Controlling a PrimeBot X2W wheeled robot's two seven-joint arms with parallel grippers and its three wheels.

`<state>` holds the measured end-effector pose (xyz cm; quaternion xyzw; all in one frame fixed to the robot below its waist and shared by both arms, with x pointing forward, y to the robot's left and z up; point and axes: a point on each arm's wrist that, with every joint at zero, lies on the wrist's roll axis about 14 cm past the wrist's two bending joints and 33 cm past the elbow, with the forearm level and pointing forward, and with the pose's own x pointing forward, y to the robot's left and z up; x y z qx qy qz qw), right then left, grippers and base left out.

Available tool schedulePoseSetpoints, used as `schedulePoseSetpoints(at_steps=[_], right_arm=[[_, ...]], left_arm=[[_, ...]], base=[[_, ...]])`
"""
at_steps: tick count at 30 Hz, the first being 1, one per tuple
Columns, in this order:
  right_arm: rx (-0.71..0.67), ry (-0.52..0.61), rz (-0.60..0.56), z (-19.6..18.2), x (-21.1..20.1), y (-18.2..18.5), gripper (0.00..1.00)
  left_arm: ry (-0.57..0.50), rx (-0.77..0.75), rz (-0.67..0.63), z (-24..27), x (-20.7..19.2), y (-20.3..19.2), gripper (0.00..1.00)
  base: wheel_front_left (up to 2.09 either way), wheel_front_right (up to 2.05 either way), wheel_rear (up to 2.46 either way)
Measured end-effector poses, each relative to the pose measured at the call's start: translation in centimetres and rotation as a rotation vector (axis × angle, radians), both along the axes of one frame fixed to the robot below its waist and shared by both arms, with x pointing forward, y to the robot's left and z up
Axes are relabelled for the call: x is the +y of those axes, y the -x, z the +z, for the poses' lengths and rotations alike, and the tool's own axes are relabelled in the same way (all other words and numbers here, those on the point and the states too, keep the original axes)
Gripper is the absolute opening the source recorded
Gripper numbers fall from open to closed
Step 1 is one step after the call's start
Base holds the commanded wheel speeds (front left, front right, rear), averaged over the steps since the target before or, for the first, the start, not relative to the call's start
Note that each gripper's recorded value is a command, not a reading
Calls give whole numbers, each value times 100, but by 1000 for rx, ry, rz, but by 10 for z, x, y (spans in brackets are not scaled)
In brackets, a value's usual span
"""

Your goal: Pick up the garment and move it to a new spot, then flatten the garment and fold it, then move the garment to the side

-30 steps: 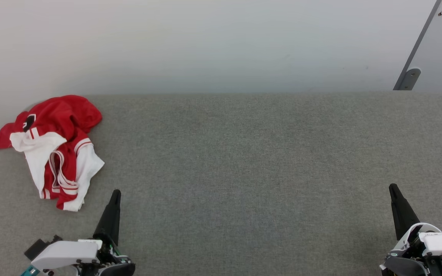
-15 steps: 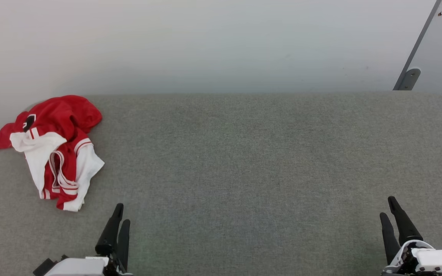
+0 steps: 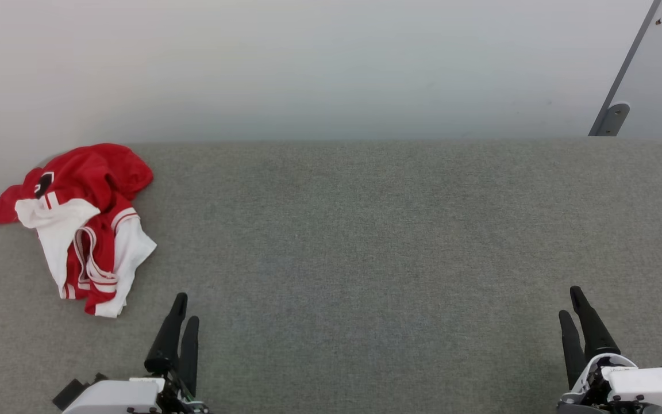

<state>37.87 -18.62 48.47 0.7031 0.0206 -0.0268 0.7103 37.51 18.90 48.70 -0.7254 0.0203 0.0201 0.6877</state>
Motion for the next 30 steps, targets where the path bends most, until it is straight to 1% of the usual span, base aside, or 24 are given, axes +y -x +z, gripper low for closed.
schedulePoseSetpoints(at_steps=[12, 18, 22, 24, 26, 28, 30], right_arm=[[-25, 43, -11, 8, 4, -2, 100], [-41, 62, -16, 13, 6, -4, 100], [-51, 95, -23, 17, 5, -4, 100], [-53, 129, -24, 17, 5, -4, 100], [-57, 158, -26, 19, 4, -4, 100], [-65, 203, -27, 21, 4, -5, 100], [-72, 260, -27, 24, 3, -5, 100]], left_arm=[[18, -27, 3, 9, -2, -1, 100], [14, -37, 7, 12, -1, -1, 100], [0, -34, 13, 11, 2, 1, 100], [-18, -37, 16, 12, 4, 1, 100], [-69, -37, 19, 13, 7, 1, 100], [-107, -38, 30, 14, 10, 1, 100], [-167, -38, 31, 15, 12, 1, 100]], base=[[0, 0, 0], [0, 0, 0], [0, 0, 0], [0, 0, 0], [0, 0, 0], [0, 0, 0], [0, 0, 0]])
